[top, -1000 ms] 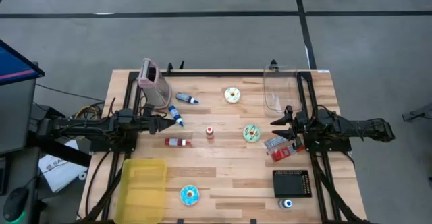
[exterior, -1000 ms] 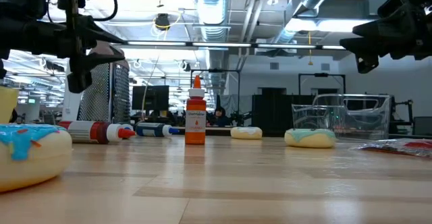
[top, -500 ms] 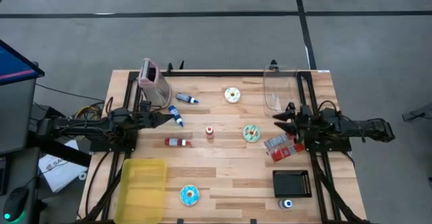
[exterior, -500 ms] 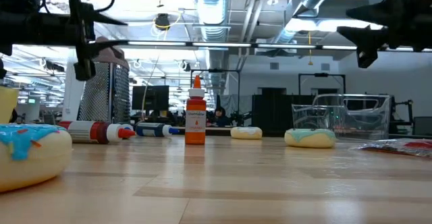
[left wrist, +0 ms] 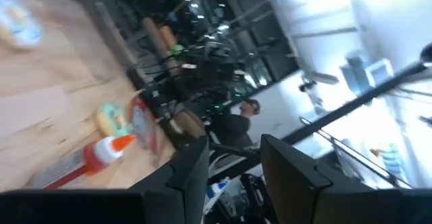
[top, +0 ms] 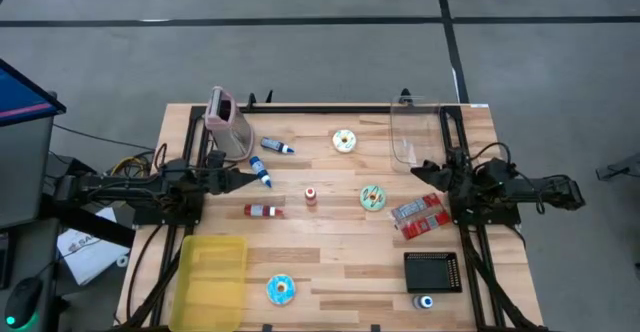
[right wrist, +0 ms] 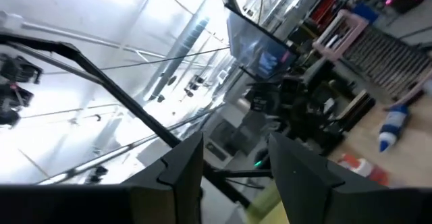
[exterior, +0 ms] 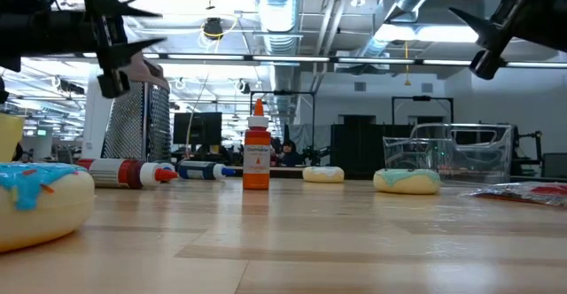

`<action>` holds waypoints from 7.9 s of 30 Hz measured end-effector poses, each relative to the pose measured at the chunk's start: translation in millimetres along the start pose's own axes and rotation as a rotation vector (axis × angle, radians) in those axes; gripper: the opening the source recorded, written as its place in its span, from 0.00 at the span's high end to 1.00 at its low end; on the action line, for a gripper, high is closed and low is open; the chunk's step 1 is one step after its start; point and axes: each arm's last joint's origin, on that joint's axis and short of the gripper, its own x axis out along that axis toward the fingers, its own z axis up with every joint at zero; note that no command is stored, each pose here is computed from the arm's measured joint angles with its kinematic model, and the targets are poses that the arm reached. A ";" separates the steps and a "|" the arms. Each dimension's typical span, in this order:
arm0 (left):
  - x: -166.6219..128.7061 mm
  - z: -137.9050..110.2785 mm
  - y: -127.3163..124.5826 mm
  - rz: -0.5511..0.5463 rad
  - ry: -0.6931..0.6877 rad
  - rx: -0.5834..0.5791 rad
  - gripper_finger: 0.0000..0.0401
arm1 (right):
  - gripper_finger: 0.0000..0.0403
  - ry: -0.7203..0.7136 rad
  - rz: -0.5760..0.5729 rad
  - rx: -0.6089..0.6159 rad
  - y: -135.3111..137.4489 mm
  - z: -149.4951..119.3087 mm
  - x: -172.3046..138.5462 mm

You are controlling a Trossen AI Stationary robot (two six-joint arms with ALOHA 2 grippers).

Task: Pick & Place Food Item
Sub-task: Put the white donut into the black bin

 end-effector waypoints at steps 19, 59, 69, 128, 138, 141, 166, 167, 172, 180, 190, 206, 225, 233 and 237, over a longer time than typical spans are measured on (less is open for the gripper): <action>9.1 22.1 -70.2 -0.388 -0.129 0.341 0.67 | 0.60 -0.115 0.014 -0.237 47.0 30.5 28.8; 29.9 11.4 -76.6 -0.346 -0.028 0.312 0.58 | 0.50 1.208 -1.221 -0.450 -116.0 102.8 290.1; 29.8 11.9 -77.0 -0.348 -0.033 0.287 0.55 | 0.38 1.250 -1.417 -0.257 -170.1 116.0 281.4; 30.1 15.2 -75.5 -0.271 -0.131 0.284 0.56 | 0.38 1.206 -1.330 -0.239 -243.9 116.7 258.0; 30.1 15.2 -75.5 -0.271 -0.130 0.279 0.56 | 0.51 1.214 -1.315 -0.258 -244.2 116.8 258.8; 30.1 15.2 -75.5 -0.271 -0.130 0.279 0.56 | 0.56 1.220 -1.310 -0.265 -244.2 116.8 258.7; 28.7 17.6 -79.0 -0.306 -0.160 0.271 0.56 | 0.48 1.283 -1.311 -0.210 -265.1 103.1 252.0; 28.7 17.6 -78.9 -0.305 -0.159 0.271 0.56 | 0.49 1.279 -1.310 -0.213 -265.0 103.6 252.2; 28.8 17.5 -78.9 -0.305 -0.160 0.273 0.56 | 0.50 1.260 -1.308 -0.197 -265.8 110.8 249.2; 28.8 17.6 -78.8 -0.303 -0.161 0.278 0.56 | 0.59 1.263 -1.304 -0.199 -266.9 113.6 247.3; 28.8 17.5 -78.7 -0.302 -0.161 0.279 0.56 | 0.72 1.269 -1.306 -0.212 -264.9 113.7 248.0; 28.8 17.3 -78.9 -0.307 -0.156 0.295 0.56 | 0.72 1.184 -1.193 -0.365 -95.8 63.2 304.3; 28.3 14.7 -80.6 -0.379 -0.077 0.308 0.56 | 0.72 0.874 -1.647 -0.182 60.8 -64.4 263.0; 28.3 14.7 -80.6 -0.380 -0.078 0.307 0.56 | 0.72 0.686 -1.785 -0.073 94.9 -112.2 222.8; 28.3 14.7 -80.6 -0.380 -0.073 0.287 0.56 | 0.72 0.621 -1.861 0.001 107.6 -131.3 192.1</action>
